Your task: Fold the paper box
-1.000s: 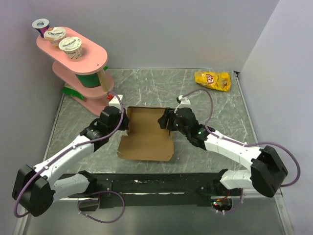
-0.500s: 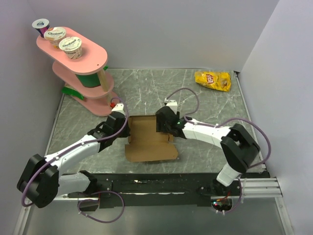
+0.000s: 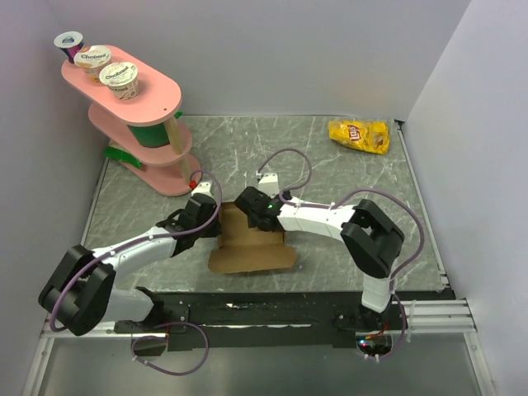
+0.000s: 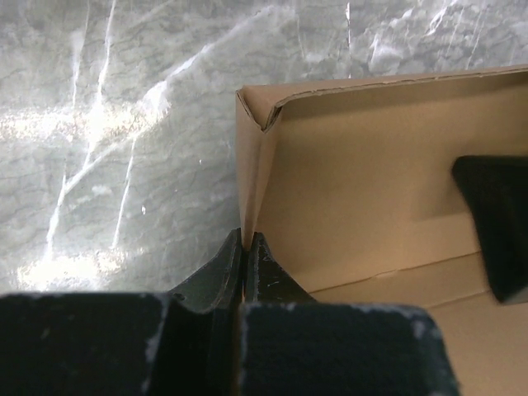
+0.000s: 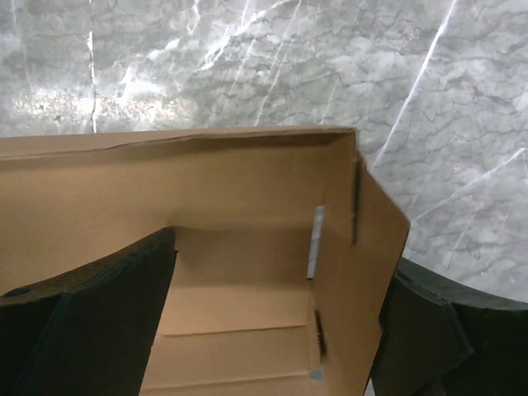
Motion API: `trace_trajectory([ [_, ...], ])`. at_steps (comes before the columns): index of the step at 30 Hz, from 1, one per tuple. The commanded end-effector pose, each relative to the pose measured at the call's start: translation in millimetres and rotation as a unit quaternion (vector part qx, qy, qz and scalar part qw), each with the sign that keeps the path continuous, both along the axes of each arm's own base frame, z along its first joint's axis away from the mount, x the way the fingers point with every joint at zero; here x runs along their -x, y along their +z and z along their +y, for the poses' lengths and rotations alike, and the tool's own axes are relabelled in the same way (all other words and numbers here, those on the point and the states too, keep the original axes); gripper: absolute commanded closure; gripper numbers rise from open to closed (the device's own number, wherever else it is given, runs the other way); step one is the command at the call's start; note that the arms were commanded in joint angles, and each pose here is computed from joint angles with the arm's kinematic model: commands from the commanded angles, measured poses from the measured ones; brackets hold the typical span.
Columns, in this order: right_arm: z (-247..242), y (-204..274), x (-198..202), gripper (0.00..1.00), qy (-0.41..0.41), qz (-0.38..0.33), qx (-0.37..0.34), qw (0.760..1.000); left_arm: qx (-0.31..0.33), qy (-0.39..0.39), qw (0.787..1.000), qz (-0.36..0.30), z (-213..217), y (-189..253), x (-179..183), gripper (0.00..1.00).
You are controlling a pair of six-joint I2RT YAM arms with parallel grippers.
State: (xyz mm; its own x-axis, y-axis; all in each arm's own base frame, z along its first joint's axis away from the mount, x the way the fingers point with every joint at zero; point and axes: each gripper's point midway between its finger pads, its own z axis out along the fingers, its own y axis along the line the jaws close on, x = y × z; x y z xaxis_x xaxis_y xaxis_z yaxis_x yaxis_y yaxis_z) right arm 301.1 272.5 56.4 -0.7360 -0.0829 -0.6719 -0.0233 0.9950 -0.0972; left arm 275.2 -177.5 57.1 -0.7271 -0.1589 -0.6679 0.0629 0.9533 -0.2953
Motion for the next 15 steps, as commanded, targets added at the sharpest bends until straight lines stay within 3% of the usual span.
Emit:
trace_trajectory([
  [1, -2, -1, -2, 0.06, -0.043, -0.026, 0.038, 0.998, 0.043, -0.017, 0.999, -0.008, -19, 0, -5, 0.99],
  [6, 12, -7, 1, 0.04, -0.036, -0.006, 0.0, 0.999, 0.046, -0.016, 0.999, -0.006, -17, -8, -5, 0.99],
  [15, 25, 24, -2, 0.0, -0.03, -0.013, -0.066, 0.997, 0.044, -0.027, 0.998, -0.025, -9, -4, -10, 0.99],
])
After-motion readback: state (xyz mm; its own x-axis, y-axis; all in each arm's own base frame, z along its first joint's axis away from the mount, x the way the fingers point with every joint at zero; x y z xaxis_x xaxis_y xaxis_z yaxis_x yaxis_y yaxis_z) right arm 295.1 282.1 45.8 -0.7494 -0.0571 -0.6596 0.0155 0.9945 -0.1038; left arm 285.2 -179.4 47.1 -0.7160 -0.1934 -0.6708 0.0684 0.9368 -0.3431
